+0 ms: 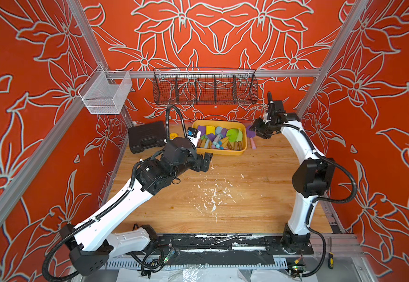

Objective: Take the shovel out of the storage box
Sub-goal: Place the shovel at the center of the board.

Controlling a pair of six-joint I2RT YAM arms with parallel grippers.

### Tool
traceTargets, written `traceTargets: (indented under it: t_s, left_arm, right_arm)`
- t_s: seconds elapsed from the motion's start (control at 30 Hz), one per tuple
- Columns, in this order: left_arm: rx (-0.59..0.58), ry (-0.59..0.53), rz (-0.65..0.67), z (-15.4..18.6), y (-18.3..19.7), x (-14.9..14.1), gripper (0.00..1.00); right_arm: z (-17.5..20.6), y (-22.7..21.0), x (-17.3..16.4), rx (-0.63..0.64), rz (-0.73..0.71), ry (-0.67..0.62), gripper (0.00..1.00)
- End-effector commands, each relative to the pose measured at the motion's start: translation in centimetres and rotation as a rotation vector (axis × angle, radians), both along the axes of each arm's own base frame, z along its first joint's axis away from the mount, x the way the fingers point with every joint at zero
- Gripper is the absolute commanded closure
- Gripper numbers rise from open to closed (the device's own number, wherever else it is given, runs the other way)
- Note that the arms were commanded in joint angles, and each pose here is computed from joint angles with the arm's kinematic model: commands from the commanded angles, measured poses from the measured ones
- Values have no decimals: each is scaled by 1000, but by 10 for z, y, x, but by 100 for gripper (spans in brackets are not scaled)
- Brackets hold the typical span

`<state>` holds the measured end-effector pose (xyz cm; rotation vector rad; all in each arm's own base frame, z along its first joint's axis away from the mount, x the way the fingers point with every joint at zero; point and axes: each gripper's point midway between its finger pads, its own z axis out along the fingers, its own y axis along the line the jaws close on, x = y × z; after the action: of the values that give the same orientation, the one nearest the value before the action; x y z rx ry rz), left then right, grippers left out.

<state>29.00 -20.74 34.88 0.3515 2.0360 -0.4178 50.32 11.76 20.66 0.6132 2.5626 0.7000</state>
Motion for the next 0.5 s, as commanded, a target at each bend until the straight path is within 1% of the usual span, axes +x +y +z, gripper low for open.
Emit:
traceTargets:
  t_s: [0.0, 0.07, 0.23, 0.47]
  left_arm:
    - [12, -69, -54, 8, -4, 2, 3]
    - [14, -84, -75, 7, -6, 0, 3]
    - [19, -80, -62, 4, -2, -2, 3]
    - [12, -76, -34, 1, 10, -10, 3]
  right_arm:
    - [-28, 47, -2, 101, -3, 127, 51]
    - [-39, 64, 1, 110, 3, 159, 52]
    - [-69, 95, 11, 123, -4, 218, 56]
    - [-96, 112, 31, 138, -58, 234, 61]
